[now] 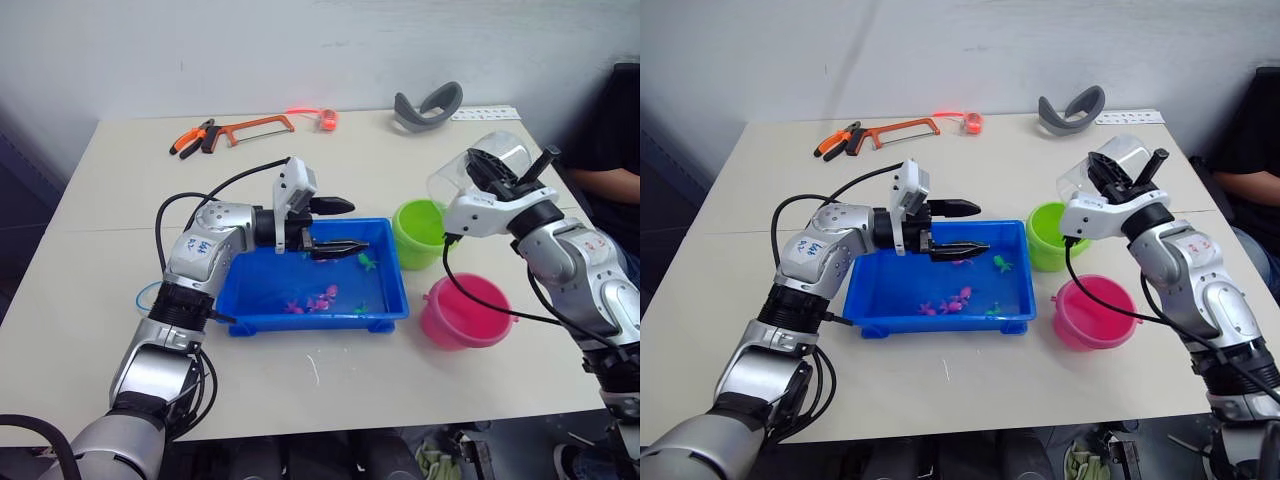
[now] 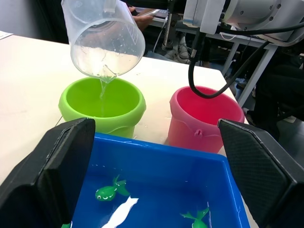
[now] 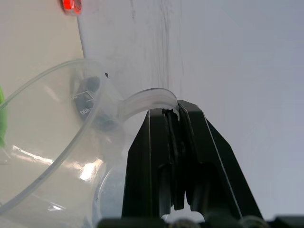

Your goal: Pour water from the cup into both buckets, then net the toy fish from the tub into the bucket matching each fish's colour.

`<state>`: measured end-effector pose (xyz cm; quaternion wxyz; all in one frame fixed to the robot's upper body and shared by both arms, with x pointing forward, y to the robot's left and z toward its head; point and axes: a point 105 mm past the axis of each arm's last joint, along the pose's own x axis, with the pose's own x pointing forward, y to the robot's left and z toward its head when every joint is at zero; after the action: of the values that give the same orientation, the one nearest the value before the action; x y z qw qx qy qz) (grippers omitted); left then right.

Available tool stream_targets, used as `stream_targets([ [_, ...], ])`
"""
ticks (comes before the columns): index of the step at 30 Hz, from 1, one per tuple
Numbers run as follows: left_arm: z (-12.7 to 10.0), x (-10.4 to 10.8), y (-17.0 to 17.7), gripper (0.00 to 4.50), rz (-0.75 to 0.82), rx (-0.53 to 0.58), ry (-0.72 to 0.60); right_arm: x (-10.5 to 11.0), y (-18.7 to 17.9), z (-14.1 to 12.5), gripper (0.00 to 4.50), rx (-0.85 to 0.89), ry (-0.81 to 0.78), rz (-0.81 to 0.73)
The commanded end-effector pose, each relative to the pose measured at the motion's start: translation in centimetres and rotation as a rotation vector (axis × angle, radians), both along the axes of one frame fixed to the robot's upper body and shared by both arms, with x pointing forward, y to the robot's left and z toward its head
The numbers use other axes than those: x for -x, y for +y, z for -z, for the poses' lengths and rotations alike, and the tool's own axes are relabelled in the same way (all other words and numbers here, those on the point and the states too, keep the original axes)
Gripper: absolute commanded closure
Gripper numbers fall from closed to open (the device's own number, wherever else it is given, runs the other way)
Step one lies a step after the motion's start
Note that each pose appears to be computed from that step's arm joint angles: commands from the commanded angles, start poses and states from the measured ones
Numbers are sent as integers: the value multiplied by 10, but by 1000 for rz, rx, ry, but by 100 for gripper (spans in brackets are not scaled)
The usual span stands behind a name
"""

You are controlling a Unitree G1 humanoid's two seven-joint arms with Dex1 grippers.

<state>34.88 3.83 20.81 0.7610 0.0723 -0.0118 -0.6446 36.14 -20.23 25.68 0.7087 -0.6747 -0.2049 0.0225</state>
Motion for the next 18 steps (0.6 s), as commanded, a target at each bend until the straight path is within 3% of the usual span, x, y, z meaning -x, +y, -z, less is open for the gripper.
stream_targets([
  [1, -12, 0, -1, 0, 12, 22, -45, 4, -25, -17, 447, -265, -24, 48],
  [8, -13, 5, -5, 0, 48, 39, -36, 8, -60, -10, 447, -907, 35, 41],
  [10, -16, 12, -8, 0, 92, 55, -30, 15, -68, -8, 447, -1191, 40, -21],
  [14, -24, 28, -13, 0, 166, 84, -20, 37, -94, 2, 447, -1440, 22, -17],
  [18, -37, 44, -20, 0, 239, 117, -19, 72, -131, 15, 447, -1695, -43, 10],
])
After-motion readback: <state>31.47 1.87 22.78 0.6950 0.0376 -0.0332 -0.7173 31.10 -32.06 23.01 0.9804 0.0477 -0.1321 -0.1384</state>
